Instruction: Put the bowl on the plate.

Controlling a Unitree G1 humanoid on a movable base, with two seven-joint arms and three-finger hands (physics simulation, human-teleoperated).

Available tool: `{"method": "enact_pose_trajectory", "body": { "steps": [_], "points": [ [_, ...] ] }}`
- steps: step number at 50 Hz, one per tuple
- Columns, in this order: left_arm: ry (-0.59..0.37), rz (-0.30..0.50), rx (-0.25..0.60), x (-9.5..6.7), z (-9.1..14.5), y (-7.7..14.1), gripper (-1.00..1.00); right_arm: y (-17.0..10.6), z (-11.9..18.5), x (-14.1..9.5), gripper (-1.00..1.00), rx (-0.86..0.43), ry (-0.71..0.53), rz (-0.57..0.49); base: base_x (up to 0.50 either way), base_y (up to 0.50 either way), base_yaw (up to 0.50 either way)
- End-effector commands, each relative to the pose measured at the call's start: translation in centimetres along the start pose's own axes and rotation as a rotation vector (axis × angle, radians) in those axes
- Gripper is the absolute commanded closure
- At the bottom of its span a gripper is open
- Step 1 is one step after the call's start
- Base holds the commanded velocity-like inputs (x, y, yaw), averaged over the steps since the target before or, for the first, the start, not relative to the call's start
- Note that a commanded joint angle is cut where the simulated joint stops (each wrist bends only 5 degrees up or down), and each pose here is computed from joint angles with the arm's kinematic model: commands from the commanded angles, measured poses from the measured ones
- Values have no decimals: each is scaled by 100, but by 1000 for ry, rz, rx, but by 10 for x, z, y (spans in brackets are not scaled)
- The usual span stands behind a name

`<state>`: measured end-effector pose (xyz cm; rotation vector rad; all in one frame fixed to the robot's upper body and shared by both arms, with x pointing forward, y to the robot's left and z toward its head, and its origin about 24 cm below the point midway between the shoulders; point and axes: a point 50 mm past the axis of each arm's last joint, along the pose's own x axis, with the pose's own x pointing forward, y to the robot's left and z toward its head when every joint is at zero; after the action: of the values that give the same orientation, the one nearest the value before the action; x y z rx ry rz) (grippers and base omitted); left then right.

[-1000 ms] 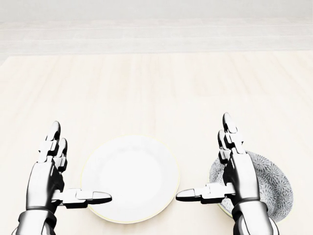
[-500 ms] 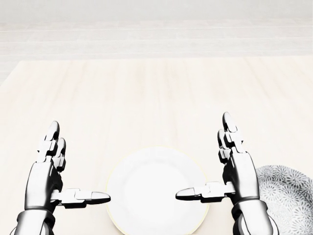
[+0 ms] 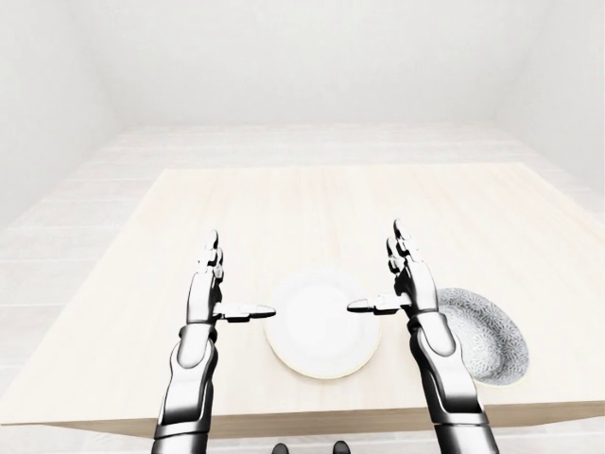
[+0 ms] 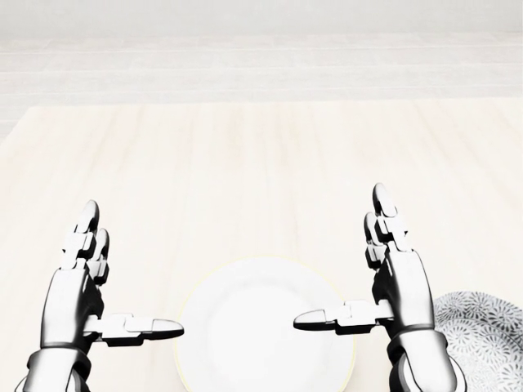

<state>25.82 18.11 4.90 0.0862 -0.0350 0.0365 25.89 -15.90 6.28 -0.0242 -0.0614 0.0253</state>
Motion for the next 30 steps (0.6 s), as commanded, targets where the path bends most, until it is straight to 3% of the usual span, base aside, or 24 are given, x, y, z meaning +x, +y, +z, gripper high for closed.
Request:
{"method": "enact_pose_trajectory", "body": {
  "steps": [1, 15, 30],
  "points": [
    [-6, 4, 12, -1, 0, 3, -100, -1, 3, 0, -100, -18, 0, -6, 0, 0, 0],
    [-16, -11, 43, -4, 4, 3, -100, -20, 29, -14, -100, -155, -86, -82, 0, 0, 0],
    [-15, 2, 65, -11, 11, 14, -100, -48, 73, -56, -100, -342, -220, -164, 0, 0, 0]
  ]
}}
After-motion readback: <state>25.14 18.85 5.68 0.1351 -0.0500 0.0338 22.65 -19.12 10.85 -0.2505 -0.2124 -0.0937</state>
